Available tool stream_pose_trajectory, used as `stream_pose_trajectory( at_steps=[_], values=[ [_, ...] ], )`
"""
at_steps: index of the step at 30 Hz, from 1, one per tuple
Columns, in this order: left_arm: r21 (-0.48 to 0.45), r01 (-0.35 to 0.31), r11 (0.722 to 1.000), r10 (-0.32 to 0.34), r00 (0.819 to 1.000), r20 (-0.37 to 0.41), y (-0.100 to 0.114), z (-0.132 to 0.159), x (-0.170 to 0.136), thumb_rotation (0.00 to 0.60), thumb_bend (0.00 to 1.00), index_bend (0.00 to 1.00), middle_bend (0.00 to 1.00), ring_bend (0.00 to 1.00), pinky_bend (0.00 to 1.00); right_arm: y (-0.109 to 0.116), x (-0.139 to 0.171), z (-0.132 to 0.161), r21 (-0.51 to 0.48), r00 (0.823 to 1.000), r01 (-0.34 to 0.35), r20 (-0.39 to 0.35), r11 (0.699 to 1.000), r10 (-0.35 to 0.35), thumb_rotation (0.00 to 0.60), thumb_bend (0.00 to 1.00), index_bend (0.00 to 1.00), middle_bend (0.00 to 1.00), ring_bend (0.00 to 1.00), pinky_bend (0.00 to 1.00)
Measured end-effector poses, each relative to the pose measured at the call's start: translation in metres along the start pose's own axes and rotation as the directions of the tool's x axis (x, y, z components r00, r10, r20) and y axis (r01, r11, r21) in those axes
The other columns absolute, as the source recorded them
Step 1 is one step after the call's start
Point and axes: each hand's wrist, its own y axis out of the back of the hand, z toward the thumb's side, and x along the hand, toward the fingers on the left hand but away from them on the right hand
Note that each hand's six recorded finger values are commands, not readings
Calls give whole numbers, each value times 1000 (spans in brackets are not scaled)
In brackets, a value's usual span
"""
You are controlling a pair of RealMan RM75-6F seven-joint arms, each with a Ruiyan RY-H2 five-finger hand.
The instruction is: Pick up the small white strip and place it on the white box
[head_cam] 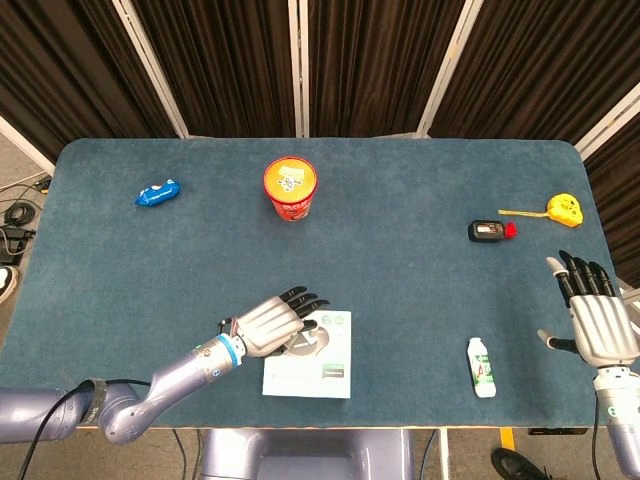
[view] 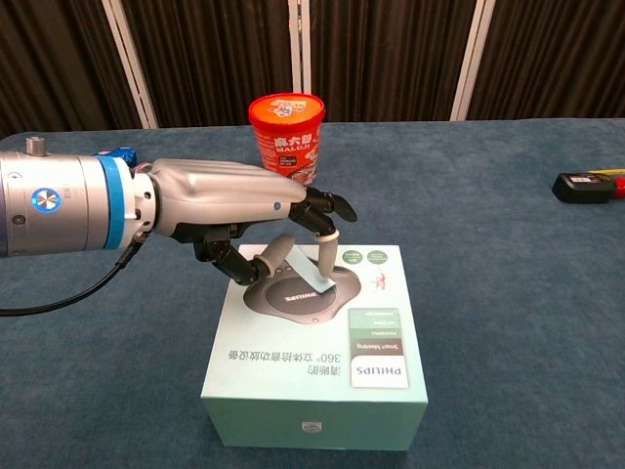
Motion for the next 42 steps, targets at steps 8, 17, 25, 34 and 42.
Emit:
stream_pose_trajectory(
  at_steps=[8, 17, 25, 34, 42],
  values=[
    [14, -5, 1000, 5, 1000, 0, -7, 4, 2, 600, 922, 343, 0, 0, 0, 1, 0, 0, -2, 1000, 4, 1, 1000, -4, 600, 0, 0, 0, 0, 0],
    [13, 3, 1000, -4, 1000, 12, -14, 9, 1, 600, 922, 343, 0, 0, 0, 4, 0, -2, -4, 1000, 14, 5, 1000, -14, 600, 0, 0, 0, 0, 0],
    [2, -26, 1000, 26, 999, 18, -9, 12, 1, 600, 924, 344, 0, 0, 0, 5, 0, -3, -8, 1000, 18, 8, 1000, -18, 600, 0, 0, 0, 0, 0],
    [2, -8, 1000, 8, 1000, 27, -13, 14, -1, 600, 927, 346, 0, 0, 0, 6, 0, -5, -14, 1000, 20, 12, 1000, -20, 600, 0, 0, 0, 0, 0],
    [10, -8, 1000, 8, 1000, 22, -15, 15, 1, 600, 927, 347, 0, 0, 0, 8, 0, -6, -18, 1000, 26, 15, 1000, -26, 600, 0, 0, 0, 0, 0]
  ],
)
